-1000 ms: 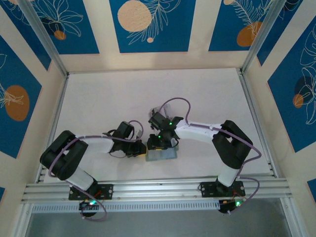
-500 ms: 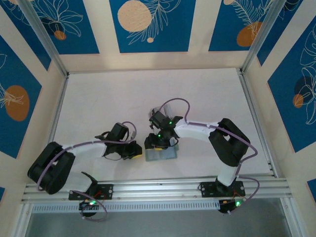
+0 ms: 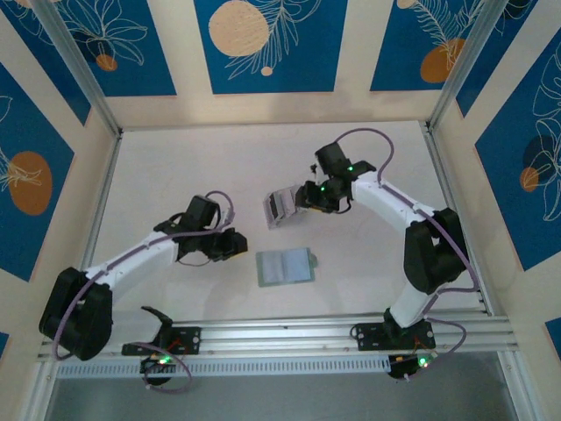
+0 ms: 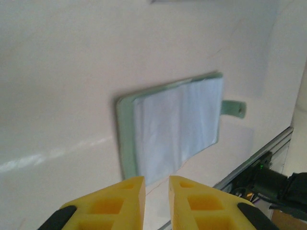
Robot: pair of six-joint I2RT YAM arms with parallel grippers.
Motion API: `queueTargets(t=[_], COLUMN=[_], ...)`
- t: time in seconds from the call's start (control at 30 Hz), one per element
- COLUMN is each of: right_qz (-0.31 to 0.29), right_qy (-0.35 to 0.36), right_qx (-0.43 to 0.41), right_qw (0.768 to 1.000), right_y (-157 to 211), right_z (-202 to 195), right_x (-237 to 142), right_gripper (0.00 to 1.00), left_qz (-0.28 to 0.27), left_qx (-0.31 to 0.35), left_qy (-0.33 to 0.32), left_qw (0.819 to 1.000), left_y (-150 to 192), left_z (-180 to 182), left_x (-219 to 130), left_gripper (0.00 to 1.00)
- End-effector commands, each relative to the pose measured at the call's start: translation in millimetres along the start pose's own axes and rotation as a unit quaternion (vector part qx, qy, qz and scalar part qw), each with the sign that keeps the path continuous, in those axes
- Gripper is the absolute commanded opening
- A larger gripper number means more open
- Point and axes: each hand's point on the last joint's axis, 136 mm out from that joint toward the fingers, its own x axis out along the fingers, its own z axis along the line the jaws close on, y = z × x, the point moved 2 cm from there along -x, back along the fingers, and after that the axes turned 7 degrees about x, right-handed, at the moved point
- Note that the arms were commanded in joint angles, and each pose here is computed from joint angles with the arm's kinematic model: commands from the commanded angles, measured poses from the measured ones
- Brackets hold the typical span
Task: Put the credit cards into the card holder
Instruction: Pick up the credit card from the storage box.
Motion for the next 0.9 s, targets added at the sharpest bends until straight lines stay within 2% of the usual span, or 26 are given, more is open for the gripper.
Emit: queueTargets(t=[0.0,0.13,0.4,0.57,0.87], right_qz=[0.018,0.034,0.066,0.069,0.076], right_qy=[-0.001,-0.015,-0.03,-0.048,-0.081], right_qx=[-0.018,-0.013,-0.015,-0.02,-0.025], right_qw=[1.0,0.999,0.997,0.996,0.993], right_y=[-14.9,-32.8,-38.1,-35.7,-31.7], right_z=[-0.4,1.0,5.8,11.7,22.1], right_x=[6.0,21.9,45.4,42.7,36.4], right_gripper=[0.49,0.48,0.42,0.37,0.28], left_qz=[-0.003,-0.007,0.013,0.026,0.047], left_qx=[0.013,0.018,0.02,0.015,0.004], left_qy=[0.016,0.03,0.046,0.043,0.036], left_qw=[1.0,0.999,0.999,0.999,0.998], left_y=[-25.4,-61.8,-111.5,-123.4,-122.9], left_z=[-14.0,-30.5,-42.1,-36.3,-20.4], left_x=[4.7,19.9,57.0,75.9,100.0], left_gripper=[0.19,0.18,0.17,0.17,0.17])
